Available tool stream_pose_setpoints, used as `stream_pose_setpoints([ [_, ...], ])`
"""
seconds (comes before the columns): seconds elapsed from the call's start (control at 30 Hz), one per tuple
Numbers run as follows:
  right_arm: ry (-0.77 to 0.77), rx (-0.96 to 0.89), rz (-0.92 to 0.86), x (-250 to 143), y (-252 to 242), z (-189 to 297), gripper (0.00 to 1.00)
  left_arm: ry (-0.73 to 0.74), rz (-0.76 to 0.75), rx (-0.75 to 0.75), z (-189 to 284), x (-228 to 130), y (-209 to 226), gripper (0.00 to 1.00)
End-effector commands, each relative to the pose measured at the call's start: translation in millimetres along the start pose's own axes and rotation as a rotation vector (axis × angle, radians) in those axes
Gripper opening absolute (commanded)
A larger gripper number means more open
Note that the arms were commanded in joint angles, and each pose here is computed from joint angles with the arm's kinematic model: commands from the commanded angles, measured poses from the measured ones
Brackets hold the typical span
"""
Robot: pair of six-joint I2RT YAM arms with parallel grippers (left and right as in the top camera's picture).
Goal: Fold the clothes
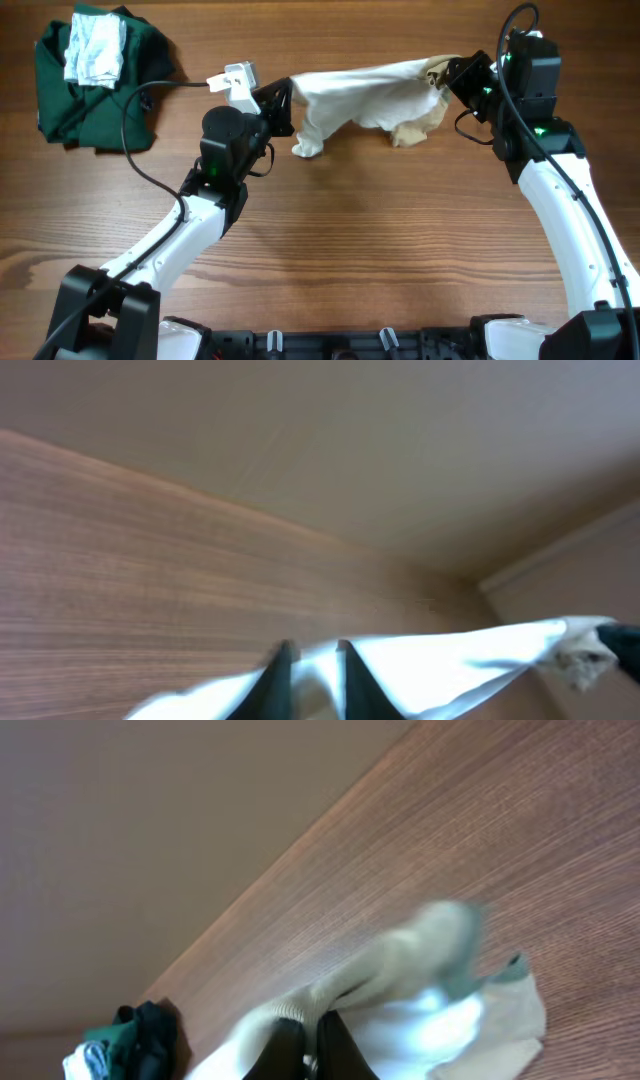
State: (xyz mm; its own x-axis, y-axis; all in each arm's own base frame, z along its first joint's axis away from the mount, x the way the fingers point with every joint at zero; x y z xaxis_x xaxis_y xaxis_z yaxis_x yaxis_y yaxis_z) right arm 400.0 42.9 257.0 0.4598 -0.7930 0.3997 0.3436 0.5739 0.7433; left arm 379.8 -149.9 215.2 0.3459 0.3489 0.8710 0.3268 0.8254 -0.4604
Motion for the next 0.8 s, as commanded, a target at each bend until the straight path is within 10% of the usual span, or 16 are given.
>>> stream_pose_setpoints([
  [0.0, -0.025, 0.019, -0.015, 8, 8, 2, 0.05, 0.058, -0.016, -0.065, -1, -6, -5, 0.33],
  [0.2, -0.024, 0.017, -0.016, 8, 8, 2, 0.04, 0.290, 0.130, -0.058, 6, -47, 0, 0.36],
  [0.3, -0.014, 0.024, -0.025, 7, 9, 2, 0.04, 0.368, 0.151, -0.098, 9, -62, -11, 0.55],
  [0.77, 0.021, 0.031, -0.037, -1, 11, 1, 0.04, 0.394, 0.077, -0.221, -33, -123, -57, 0.74],
])
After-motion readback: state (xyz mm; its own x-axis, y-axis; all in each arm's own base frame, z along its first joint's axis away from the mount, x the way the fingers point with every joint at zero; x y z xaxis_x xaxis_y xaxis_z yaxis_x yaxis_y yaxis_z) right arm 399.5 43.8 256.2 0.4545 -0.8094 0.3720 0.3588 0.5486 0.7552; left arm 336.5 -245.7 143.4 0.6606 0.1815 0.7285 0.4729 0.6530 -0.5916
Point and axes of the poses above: each gripper's point midway between its finger pads, its own z axis back along the fingers, its own y axis along the line the jaws close on, x = y × z, the point moved 5 cm from there along z, back along the fingers, and after that the axes turned 9 degrees about -z, right-handed, at the moved point
